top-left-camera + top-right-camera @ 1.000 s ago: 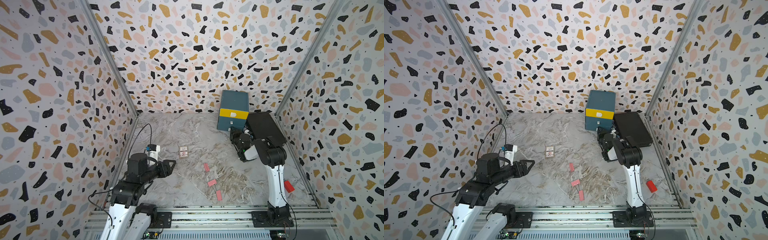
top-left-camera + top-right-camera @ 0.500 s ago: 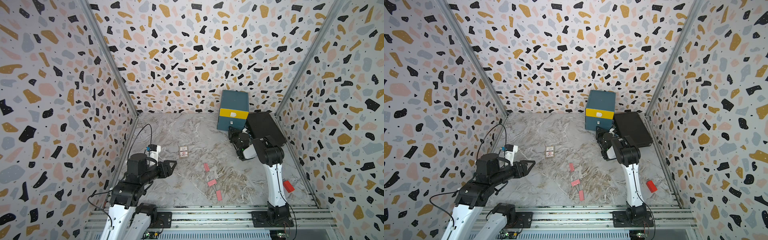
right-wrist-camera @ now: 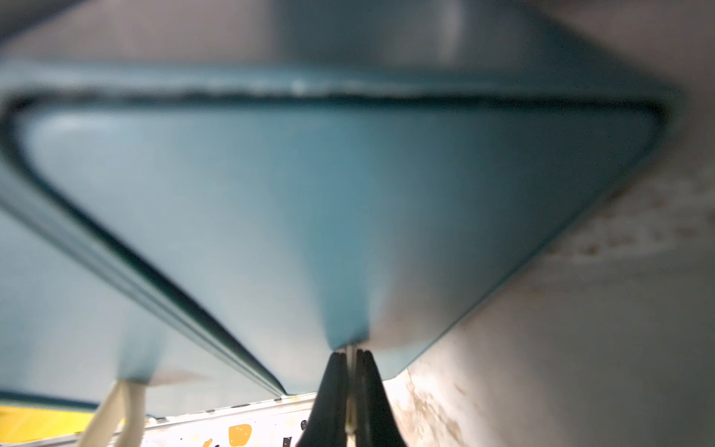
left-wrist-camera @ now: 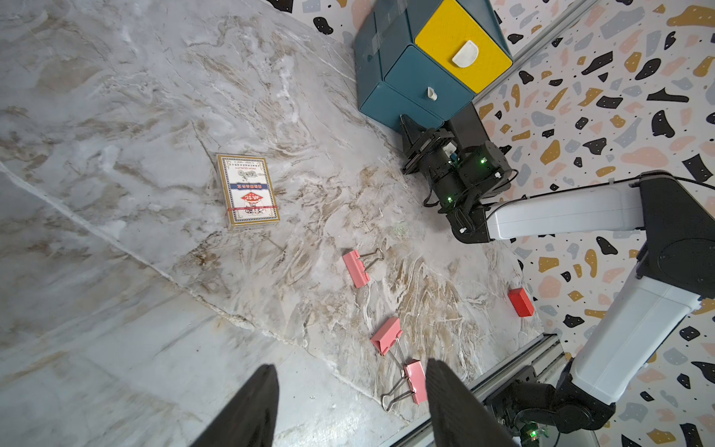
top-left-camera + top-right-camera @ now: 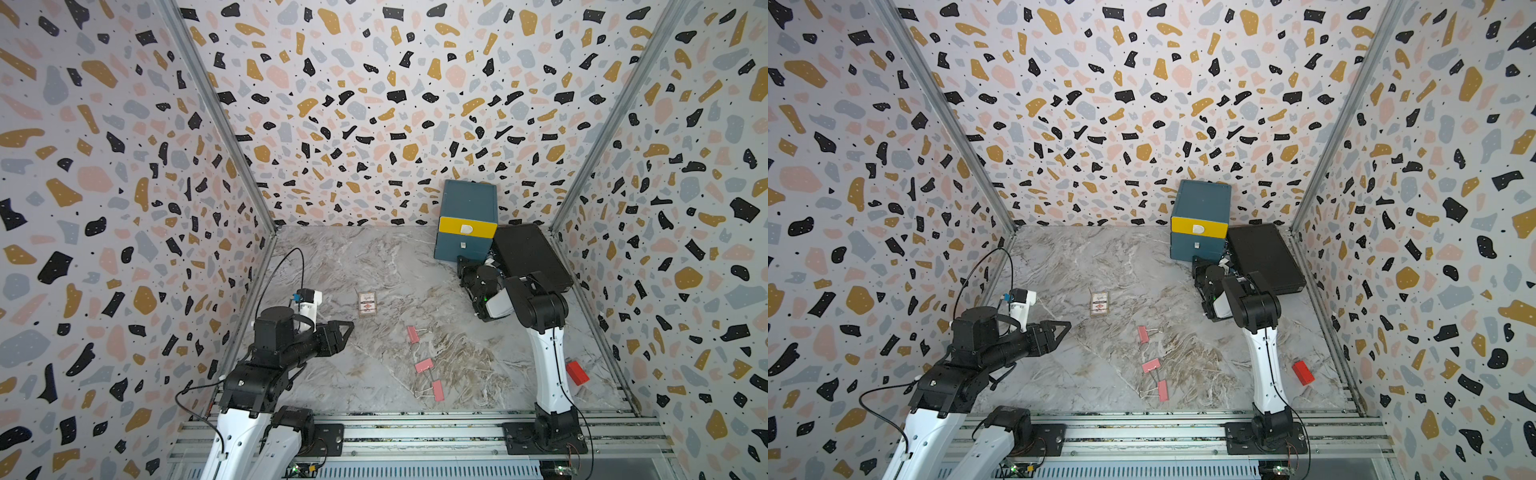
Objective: Put the binder clips in the drawer according to color
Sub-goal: Open the drawer in the storage box.
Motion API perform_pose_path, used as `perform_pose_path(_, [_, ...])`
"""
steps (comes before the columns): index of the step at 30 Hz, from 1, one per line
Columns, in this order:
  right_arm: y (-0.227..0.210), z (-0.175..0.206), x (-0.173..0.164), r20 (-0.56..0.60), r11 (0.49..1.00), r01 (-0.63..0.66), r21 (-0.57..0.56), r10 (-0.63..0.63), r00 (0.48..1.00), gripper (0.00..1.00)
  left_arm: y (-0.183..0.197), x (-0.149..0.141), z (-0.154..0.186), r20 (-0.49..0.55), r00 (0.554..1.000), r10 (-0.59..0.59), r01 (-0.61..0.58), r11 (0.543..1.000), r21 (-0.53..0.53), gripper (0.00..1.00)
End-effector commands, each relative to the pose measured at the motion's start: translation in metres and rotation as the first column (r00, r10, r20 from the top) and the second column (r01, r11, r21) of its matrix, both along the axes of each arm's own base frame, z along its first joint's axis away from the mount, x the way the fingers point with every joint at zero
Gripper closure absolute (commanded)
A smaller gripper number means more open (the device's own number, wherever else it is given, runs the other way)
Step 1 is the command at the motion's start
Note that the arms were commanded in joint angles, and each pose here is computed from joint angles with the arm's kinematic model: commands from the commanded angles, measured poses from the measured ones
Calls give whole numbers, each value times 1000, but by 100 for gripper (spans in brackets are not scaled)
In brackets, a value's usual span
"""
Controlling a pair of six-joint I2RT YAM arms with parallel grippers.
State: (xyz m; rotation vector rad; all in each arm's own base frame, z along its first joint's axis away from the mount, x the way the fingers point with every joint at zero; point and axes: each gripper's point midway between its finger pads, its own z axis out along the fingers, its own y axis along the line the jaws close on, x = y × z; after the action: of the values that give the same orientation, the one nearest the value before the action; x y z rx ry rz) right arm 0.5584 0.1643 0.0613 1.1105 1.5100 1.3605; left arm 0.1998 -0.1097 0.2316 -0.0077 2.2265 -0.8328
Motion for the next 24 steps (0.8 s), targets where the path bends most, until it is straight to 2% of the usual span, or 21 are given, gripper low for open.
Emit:
perform_pose_path(1, [-6, 15, 5, 39, 999, 31, -7, -31, 999, 100, -3, 4, 10, 52, 998, -18, 18, 1000, -6, 36])
perform_pose_path(11, [3, 23, -15, 38, 999, 30, -36, -28, 999, 100, -3, 4, 9, 48, 999, -16, 17, 1000, -5, 36])
perform_pose_path(24, [21, 17, -100, -27, 999, 19, -37, -20, 999, 100, -2, 7, 5, 31, 999, -9, 9, 1000, 4, 36])
